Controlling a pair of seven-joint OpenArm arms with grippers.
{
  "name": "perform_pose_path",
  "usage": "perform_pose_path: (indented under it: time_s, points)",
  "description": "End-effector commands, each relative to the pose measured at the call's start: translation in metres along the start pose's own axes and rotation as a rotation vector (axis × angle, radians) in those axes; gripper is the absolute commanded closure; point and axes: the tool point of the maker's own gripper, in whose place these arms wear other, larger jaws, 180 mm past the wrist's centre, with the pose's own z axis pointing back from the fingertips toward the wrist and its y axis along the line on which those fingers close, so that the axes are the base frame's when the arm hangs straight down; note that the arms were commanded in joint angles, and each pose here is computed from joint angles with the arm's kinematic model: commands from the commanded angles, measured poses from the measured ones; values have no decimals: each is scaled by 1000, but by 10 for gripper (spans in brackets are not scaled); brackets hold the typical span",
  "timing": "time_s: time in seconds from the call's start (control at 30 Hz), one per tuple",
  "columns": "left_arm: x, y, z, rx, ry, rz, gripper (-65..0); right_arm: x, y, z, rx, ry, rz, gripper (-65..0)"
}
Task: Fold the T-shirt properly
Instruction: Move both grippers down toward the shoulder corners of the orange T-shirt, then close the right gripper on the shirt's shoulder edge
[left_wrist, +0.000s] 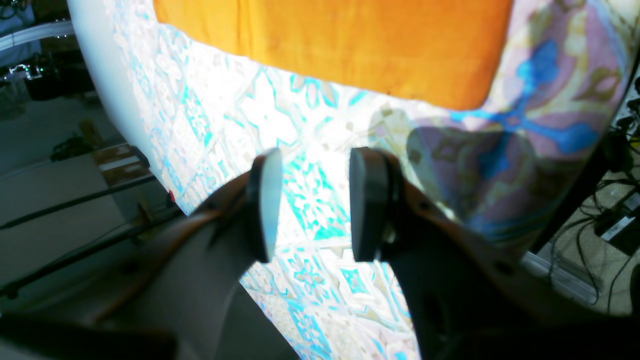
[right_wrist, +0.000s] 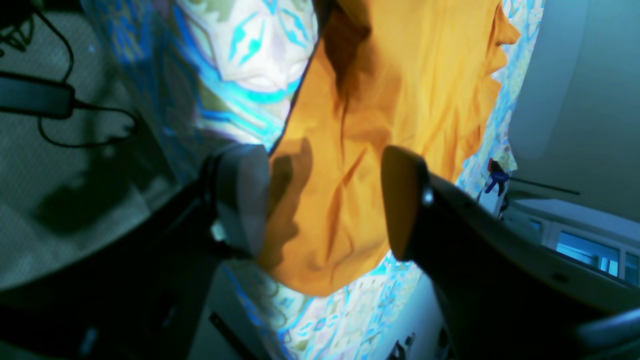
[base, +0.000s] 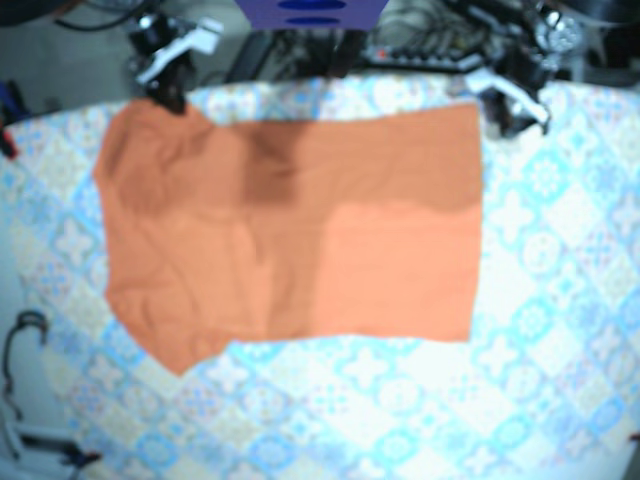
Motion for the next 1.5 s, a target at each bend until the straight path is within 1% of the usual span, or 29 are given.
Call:
perform_pose_path:
  time_s: [0.0, 0.07, 0.2, 0.3, 0.37, 0.5, 0.6, 0.7, 0.77, 0.83, 0.97, 1.13, 1.2, 1.33, 1.47]
  points:
    - [-1, 7, 2, 23, -3, -9, -227, -10, -3, 4, -11, 20, -2, -349]
    - [-1, 7, 2, 23, -3, -7, -227, -29, -12, 2, -33, 63, -27, -349]
    - [-1, 7, 2, 22, -2, -7, -227, -74, -27, 2, -60, 145, -13, -349]
    - [-5, 0, 1, 6, 8, -9, -227, -99, -35, -1, -71, 192, -11, -349]
    - [-9, -4, 0, -4, 18, -10, -227, -110, -40, -5, -78, 208, -2, -349]
    - [-13, -5, 0, -7, 29, -11, -227, -131, -36, -9, -56, 244, 12, -349]
    - [-13, -6, 0, -9, 29, -11, -227, -140, -31, -12, -42, 265, 7, -349]
    - [-13, -6, 0, -9, 29, -11, -227, -147, -33, -12, -40, 273, 16, -349]
    - [-13, -6, 0, -9, 29, -11, -227, -149, -36, -12, -48, 276, -1, -349]
    - [-13, -6, 0, -9, 29, -11, -228, -151, -40, -11, -63, 281, -29, -349]
    - [-13, -5, 0, -7, 29, -11, -228, -172, -56, -3, -102, 323, -41, -349]
    - [-13, -5, 0, -7, 29, -11, -228, -179, -69, 3, -140, 303, -41, -349]
    - [-13, -5, 0, -7, 29, -11, -228, -180, -67, 4, -134, 303, -41, -349]
    - [-14, -5, 0, -7, 30, -11, -228, -187, -52, 7, -98, 321, -51, -349]
    - [-20, -5, 0, -7, 75, -11, -228, -195, -35, 10, -58, 338, -64, -349]
